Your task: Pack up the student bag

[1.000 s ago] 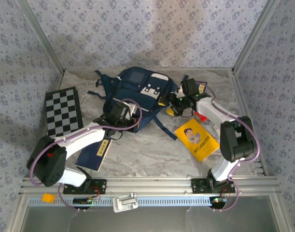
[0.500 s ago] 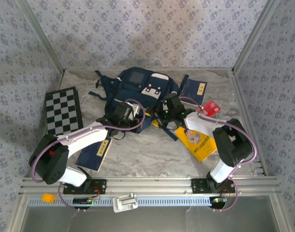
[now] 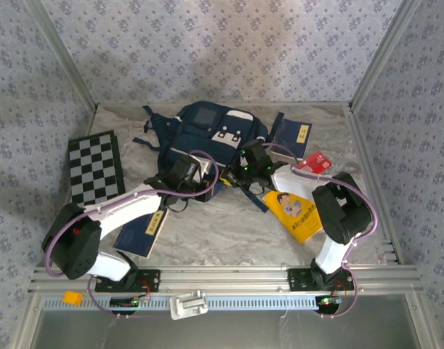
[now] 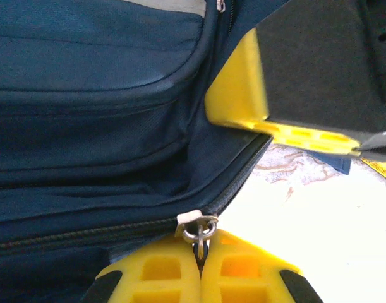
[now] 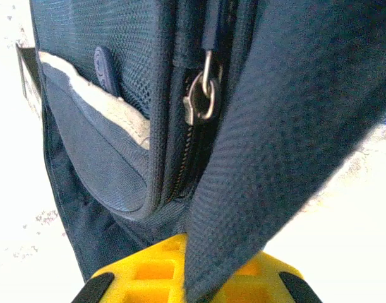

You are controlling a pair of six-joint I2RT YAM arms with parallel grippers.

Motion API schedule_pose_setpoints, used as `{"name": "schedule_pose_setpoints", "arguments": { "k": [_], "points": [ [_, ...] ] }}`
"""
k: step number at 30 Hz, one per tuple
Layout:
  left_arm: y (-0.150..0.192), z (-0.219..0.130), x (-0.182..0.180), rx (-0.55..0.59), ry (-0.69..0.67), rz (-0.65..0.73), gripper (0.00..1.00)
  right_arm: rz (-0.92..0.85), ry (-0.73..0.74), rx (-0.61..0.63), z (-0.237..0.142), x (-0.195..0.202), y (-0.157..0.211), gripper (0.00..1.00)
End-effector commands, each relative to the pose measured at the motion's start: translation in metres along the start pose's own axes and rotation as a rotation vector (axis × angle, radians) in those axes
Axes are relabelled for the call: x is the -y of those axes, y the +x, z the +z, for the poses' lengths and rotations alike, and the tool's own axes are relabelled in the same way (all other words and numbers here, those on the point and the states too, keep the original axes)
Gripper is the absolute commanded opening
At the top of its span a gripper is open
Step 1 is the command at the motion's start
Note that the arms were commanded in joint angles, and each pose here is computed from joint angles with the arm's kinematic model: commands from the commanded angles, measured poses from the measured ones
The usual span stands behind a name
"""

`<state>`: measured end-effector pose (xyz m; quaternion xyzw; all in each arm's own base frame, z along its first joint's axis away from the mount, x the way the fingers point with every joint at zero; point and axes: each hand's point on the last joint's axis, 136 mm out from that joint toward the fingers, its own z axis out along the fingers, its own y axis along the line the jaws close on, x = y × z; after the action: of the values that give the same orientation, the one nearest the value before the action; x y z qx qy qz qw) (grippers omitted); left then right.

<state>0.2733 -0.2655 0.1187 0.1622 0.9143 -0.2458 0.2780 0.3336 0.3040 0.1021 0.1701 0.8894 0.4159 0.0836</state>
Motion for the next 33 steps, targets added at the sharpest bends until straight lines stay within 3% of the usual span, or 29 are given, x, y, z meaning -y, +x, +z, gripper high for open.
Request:
{"name": "schedule_pose_setpoints", "arguments": {
  "k": [1, 6, 13, 19, 22, 24, 33],
  "points": [
    [0.002, -0.028, -0.004, 0.017, -0.001, 0.034, 0.0, -0.076, 0.049, 0.021, -0.031, 0.016, -0.022, 0.03],
    [0.018, -0.04, -0.042, 0.003, -0.089, -0.005, 0.0, -0.1, 0.074, 0.032, -0.058, 0.028, -0.057, 0.02],
    [0.003, -0.032, -0.021, 0.01, 0.04, -0.044, 0.0, -0.2, 0.135, 0.089, -0.069, 0.012, -0.102, 0.07],
    [-0.013, -0.021, -0.005, 0.026, 0.089, -0.049, 0.0, -0.198, 0.139, 0.071, -0.065, 0.008, -0.103, 0.29],
    [-0.014, -0.018, 0.002, 0.024, 0.1, -0.039, 0.0, -0.204, 0.188, 0.085, -0.08, 0.014, -0.095, 0.53],
    [-0.014, -0.017, 0.005, 0.018, 0.104, -0.027, 0.0, -0.197, 0.225, 0.095, -0.093, 0.02, -0.084, 0.61],
    [-0.013, -0.006, 0.015, 0.002, 0.109, -0.01, 0.0, -0.066, 0.198, 0.074, -0.089, 0.022, -0.019, 0.78]
  ]
}}
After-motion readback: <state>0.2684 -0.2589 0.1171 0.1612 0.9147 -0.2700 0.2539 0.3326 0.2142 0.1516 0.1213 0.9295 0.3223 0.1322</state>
